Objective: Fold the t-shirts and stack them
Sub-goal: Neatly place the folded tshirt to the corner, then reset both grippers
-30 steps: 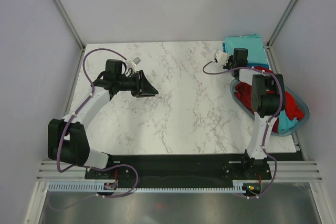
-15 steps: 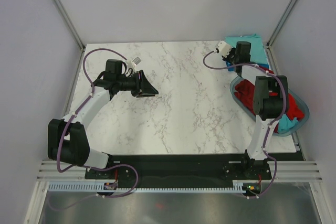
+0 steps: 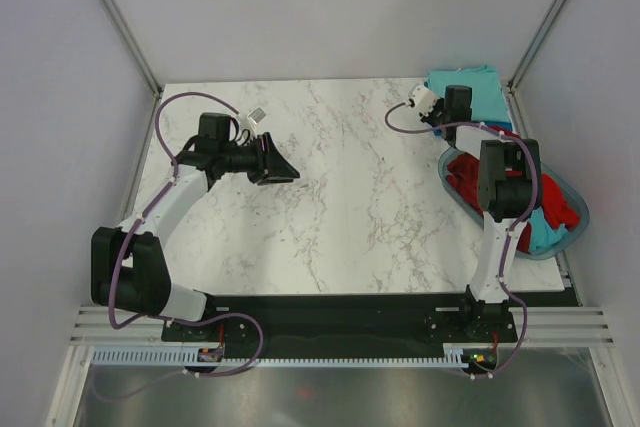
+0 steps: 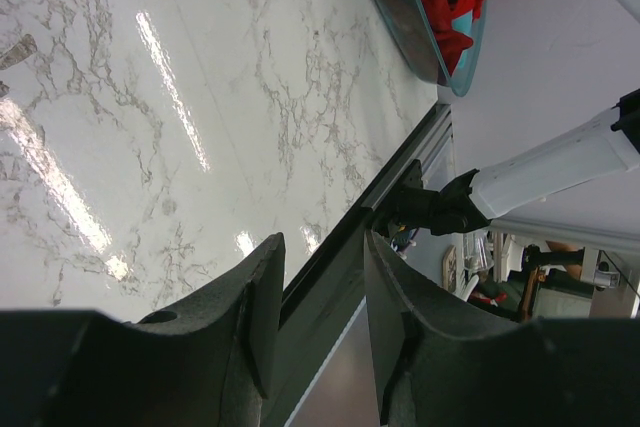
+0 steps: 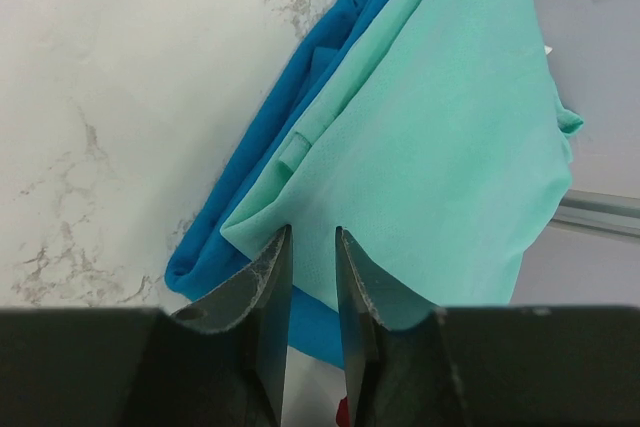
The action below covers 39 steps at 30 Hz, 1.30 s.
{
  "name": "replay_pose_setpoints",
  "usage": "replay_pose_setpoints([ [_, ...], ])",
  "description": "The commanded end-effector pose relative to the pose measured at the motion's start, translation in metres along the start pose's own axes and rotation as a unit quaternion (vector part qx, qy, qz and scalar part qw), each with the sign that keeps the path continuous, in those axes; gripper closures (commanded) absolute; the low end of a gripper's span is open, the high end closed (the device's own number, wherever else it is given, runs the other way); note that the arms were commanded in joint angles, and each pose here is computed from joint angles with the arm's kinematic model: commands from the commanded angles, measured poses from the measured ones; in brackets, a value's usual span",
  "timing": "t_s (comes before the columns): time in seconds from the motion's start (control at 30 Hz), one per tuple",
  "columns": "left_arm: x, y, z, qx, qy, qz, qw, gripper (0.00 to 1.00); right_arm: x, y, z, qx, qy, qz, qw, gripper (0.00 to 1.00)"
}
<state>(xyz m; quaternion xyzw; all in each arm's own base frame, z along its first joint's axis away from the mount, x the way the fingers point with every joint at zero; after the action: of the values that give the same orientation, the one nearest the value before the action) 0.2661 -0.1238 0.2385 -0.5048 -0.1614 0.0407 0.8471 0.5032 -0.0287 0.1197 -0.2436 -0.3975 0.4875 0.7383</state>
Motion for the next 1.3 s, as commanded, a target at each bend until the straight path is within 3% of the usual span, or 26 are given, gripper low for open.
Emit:
replay_pose_setpoints([
  [0.0,0.002,-0.006,0.004,-0.018,0.001,-0.016,1.000,0.55,0.010,-0.025,0.000,-0.052,-0.022,-0.022,0.998,0.68],
  [0.2,0.003,-0.003,0.002,-0.016,0.003,-0.016,1.000,0.54,0.031,-0.079,0.038,-0.164,-0.043,-0.069,0.983,0.65],
  [0.3,0.005,-0.007,0.003,-0.025,0.005,-0.030,0.999,0.54,0.046,-0.097,0.065,-0.207,-0.028,-0.137,0.968,0.63],
  [0.4,0.010,-0.019,0.010,-0.031,-0.015,-0.068,0.997,0.54,0.078,-0.110,0.126,-0.238,-0.033,-0.241,0.940,0.48],
  [0.5,0.014,-0.039,0.023,-0.034,-0.051,-0.117,0.991,0.54,0.104,-0.098,0.175,-0.192,-0.046,-0.352,0.915,0.39],
  [0.53,0.014,-0.045,0.027,-0.037,-0.059,-0.129,0.989,0.54,0.110,-0.093,0.188,-0.175,-0.055,-0.386,0.904,0.28],
  [0.57,0.012,-0.057,0.036,-0.045,-0.075,-0.154,0.984,0.54,0.113,-0.076,0.196,-0.129,-0.055,-0.434,0.890,0.02],
  [0.63,0.008,-0.070,0.045,-0.051,-0.092,-0.185,0.977,0.53,0.131,-0.064,0.230,-0.091,-0.083,-0.460,0.879,0.02],
  [0.67,0.004,-0.079,0.055,-0.053,-0.112,-0.210,0.970,0.52,0.130,-0.046,0.236,-0.068,-0.065,-0.472,0.877,0.02],
  [0.83,-0.012,-0.092,0.074,-0.052,-0.151,-0.238,0.958,0.43,0.141,0.014,0.293,0.079,-0.118,-0.578,0.803,0.02],
  [0.9,-0.021,-0.093,0.081,-0.051,-0.167,-0.238,0.956,0.29,0.139,0.024,0.321,0.102,-0.147,-0.608,0.774,0.02],
  [0.93,-0.026,-0.089,0.080,-0.049,-0.163,-0.224,0.960,0.01,0.131,0.040,0.323,0.119,-0.139,-0.611,0.770,0.02],
  [1.1,-0.050,-0.085,0.085,-0.075,-0.143,-0.207,0.965,0.00,0.106,0.062,0.361,0.101,-0.165,-0.611,0.767,0.02],
  [1.27,-0.070,-0.082,0.097,-0.071,-0.176,-0.227,0.955,0.00,0.093,0.074,0.377,0.092,-0.150,-0.624,0.761,0.02],
])
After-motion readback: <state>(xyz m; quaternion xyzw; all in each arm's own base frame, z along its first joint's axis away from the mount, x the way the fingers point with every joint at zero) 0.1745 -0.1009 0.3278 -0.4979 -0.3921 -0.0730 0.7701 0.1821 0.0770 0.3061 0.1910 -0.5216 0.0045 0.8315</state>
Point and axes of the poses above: each gripper's point midway between its finger pads, its own z axis back along the fingers, its own y axis along the line the jaws close on, x = y × z, the point moved 10 cm from there along z, back along the fingers, and after that the axes turned 10 degrees about z, right-handed, at the moved point
